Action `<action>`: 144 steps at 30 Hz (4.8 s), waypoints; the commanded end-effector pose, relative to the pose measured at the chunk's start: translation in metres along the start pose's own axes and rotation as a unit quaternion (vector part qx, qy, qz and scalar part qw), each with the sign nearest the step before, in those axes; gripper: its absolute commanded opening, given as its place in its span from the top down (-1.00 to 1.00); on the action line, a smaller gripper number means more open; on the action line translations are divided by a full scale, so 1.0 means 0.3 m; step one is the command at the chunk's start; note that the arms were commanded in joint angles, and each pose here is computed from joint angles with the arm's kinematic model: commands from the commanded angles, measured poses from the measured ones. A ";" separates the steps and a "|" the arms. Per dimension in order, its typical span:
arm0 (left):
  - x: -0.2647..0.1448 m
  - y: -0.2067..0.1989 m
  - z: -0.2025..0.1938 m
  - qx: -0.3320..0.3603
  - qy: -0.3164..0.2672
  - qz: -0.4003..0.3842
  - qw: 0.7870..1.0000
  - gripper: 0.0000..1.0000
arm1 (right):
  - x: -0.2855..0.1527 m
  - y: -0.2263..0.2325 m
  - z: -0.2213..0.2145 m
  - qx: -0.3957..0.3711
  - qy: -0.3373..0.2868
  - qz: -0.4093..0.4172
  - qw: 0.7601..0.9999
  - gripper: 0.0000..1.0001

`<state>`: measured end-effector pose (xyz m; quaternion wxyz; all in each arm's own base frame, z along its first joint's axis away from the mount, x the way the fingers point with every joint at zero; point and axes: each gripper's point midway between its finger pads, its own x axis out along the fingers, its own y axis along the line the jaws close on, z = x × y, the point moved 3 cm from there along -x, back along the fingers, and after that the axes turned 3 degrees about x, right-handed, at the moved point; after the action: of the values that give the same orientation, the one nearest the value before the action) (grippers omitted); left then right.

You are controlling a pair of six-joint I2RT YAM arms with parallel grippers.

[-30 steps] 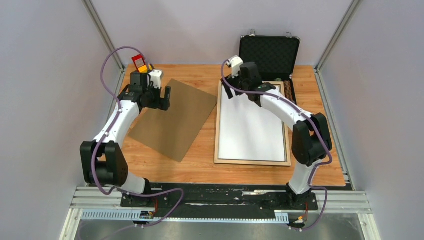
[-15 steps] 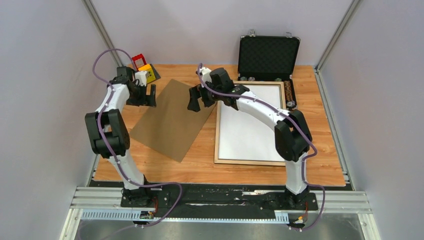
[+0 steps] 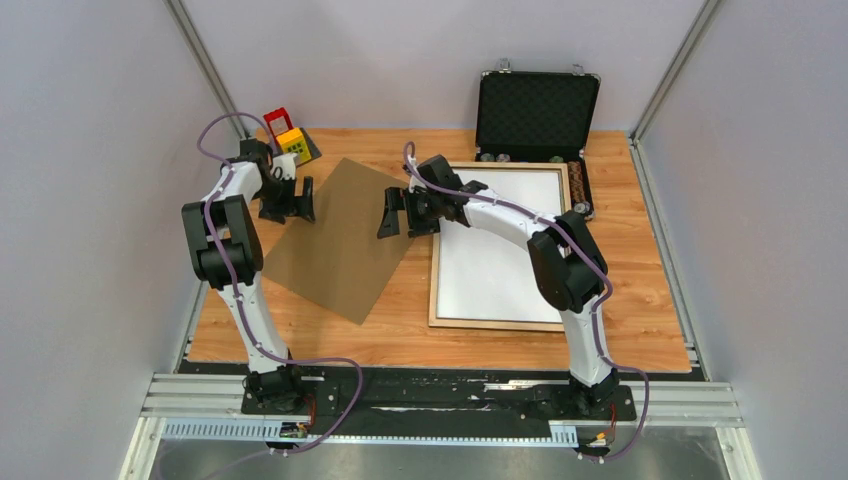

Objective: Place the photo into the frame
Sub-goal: Turn over the photo frame item at the center of the board.

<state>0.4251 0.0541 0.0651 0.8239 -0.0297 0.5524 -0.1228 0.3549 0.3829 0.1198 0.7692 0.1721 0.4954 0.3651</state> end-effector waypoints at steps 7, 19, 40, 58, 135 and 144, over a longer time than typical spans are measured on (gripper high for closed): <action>-0.023 -0.038 -0.030 0.003 -0.008 -0.033 0.999 -1.00 | 0.029 -0.036 -0.086 0.098 0.021 -0.013 0.995 -1.00; -0.030 -0.045 -0.066 0.003 -0.005 -0.035 0.999 -1.00 | 0.116 -0.097 -0.135 0.102 0.043 -0.033 0.993 -1.00; -0.074 -0.098 -0.248 0.000 0.015 -0.071 0.997 -1.00 | 0.146 -0.120 -0.094 0.058 0.036 -0.069 0.995 -0.99; -0.195 0.007 -0.078 -0.032 -0.081 0.035 0.996 -1.00 | 0.093 -0.142 -0.043 0.005 -0.001 -0.116 0.993 -1.00; -0.643 -0.510 -0.089 0.031 -0.178 -0.365 0.913 -0.81 | 0.136 0.007 -0.096 0.000 0.088 0.118 0.989 -0.99; -0.639 -0.584 -0.099 0.052 -0.172 -0.383 0.906 -0.80 | 0.107 0.042 -0.130 -0.018 0.125 0.225 0.966 -0.94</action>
<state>0.3241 -0.0255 0.2515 0.8507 -0.1539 0.3180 -0.3892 0.3499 0.3866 0.0877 0.6709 0.2124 0.5491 0.4508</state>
